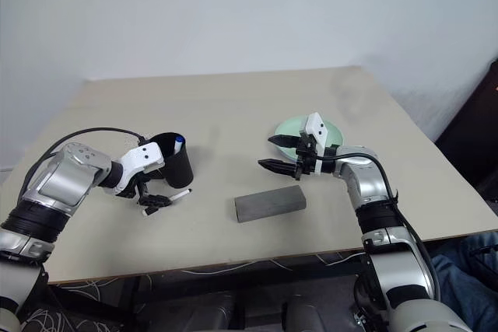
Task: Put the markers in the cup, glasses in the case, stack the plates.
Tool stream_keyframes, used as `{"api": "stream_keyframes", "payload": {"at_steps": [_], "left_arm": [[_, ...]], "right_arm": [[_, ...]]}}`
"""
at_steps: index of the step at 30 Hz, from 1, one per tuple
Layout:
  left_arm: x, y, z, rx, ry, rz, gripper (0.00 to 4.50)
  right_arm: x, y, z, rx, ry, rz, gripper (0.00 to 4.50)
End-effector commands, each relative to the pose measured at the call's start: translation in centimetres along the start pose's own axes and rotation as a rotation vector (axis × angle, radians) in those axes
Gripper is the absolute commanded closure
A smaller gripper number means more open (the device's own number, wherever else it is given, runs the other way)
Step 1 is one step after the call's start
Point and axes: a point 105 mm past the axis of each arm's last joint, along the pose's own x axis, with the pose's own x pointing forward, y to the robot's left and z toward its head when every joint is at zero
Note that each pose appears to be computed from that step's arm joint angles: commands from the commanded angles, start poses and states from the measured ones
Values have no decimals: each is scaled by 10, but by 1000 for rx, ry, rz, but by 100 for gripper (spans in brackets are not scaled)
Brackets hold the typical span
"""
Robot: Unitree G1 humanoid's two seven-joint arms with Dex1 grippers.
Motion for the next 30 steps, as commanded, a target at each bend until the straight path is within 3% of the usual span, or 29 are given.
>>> {"api": "stream_keyframes", "payload": {"at_steps": [1, 16, 30], "left_arm": [[-21, 10, 18, 44, -48, 62, 2], [-48, -13, -3, 33, -45, 26, 2], [-27, -25, -31, -64, -65, -20, 2]], "right_arm": [[2, 0, 14, -39, -39, 4, 62], [1, 0, 11, -30, -35, 2, 62], [3, 0, 11, -30, -31, 11, 62]]}}
